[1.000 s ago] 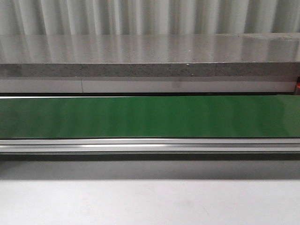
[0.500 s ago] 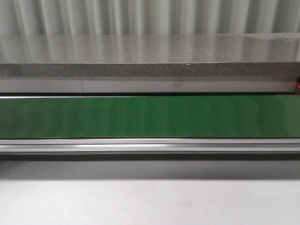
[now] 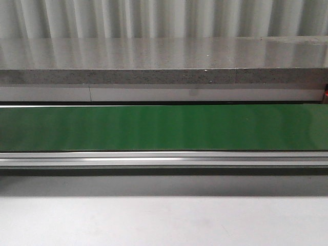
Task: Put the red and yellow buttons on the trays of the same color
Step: 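Set the red button on the belt's near end and open left gripper, then move the left gripper to a yellow button and grasp it, then set the yellow button on the belt's near end and open left gripper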
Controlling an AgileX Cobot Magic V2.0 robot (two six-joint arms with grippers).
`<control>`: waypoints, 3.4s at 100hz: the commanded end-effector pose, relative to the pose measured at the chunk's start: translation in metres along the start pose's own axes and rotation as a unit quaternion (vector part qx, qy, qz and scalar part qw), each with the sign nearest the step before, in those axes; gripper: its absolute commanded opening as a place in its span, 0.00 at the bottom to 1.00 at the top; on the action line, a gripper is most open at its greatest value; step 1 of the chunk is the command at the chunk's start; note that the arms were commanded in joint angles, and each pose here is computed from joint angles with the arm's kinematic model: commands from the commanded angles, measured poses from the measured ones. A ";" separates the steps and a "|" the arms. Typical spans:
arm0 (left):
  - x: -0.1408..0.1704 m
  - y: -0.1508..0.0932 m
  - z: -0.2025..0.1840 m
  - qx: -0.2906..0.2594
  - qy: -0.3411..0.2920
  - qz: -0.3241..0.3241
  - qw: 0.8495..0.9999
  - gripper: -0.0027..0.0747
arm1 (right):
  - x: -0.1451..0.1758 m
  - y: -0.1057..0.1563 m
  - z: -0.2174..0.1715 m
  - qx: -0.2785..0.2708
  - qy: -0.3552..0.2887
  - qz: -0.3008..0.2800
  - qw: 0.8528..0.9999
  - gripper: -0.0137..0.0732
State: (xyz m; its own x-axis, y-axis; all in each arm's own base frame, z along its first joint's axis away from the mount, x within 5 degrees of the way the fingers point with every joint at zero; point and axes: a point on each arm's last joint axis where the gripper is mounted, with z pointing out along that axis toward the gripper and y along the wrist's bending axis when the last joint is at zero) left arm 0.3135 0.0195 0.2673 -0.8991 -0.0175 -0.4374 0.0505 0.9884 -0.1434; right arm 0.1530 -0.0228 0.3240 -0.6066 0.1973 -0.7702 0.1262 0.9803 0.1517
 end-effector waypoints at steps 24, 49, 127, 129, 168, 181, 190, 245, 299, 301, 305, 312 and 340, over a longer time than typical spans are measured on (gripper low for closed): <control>-0.026 -0.011 -0.064 -0.009 -0.136 0.015 0.991 0.75 | -0.011 0.002 -0.007 0.000 -0.043 -0.004 0.999 0.08; -0.030 0.030 -0.074 -0.053 -0.168 -0.055 0.983 0.75 | -0.011 0.002 -0.007 0.000 -0.043 -0.004 0.999 0.08; -0.053 0.146 0.026 -0.105 -0.124 -0.179 0.970 0.75 | -0.011 0.002 -0.007 0.000 -0.043 -0.004 0.999 0.08; -0.056 0.148 0.027 -0.105 -0.126 -0.179 0.970 0.75 | -0.011 0.002 -0.007 0.000 -0.043 -0.004 0.999 0.08; -0.087 0.171 0.057 -0.103 -0.128 -0.176 0.971 0.75 | -0.011 0.002 -0.007 0.000 -0.043 -0.004 0.999 0.08; -0.087 0.174 0.064 -0.103 -0.124 -0.177 0.971 0.69 | -0.011 0.002 -0.007 0.000 -0.043 -0.004 0.999 0.08; -0.087 0.174 0.064 -0.103 -0.124 -0.177 0.971 0.57 | -0.011 0.002 -0.007 0.000 -0.043 -0.004 0.999 0.08; -0.104 0.124 -0.039 -0.060 -0.166 -0.152 0.973 0.01 | -0.011 0.002 -0.007 0.000 -0.043 -0.004 0.999 0.08; -0.046 0.019 -0.069 -0.009 -0.150 -0.074 0.986 0.01 | -0.011 0.002 -0.007 0.000 -0.043 -0.004 0.999 0.08; -0.043 0.016 -0.065 -0.007 -0.145 -0.072 0.987 0.01 | -0.011 0.002 -0.007 0.000 -0.043 -0.004 0.999 0.08; -0.039 0.012 -0.058 -0.003 -0.133 -0.069 0.989 0.01 | -0.011 0.002 -0.007 0.000 -0.043 -0.004 0.999 0.08; -0.032 0.005 -0.047 0.004 -0.114 -0.063 0.992 0.01 | -0.011 0.002 -0.007 0.000 -0.043 -0.004 0.999 0.08; -0.018 -0.003 -0.024 0.007 -0.099 -0.055 0.994 0.01 | -0.011 0.002 -0.007 0.000 -0.043 -0.004 0.999 0.08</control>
State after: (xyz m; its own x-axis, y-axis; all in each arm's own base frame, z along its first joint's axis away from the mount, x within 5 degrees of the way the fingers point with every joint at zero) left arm 0.3197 0.0233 0.2760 -0.8626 -0.1393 -0.4863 -0.0440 0.9784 -0.2022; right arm 0.1529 -0.0227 0.3239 -0.6078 0.1973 -0.7692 0.1260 0.9803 0.1519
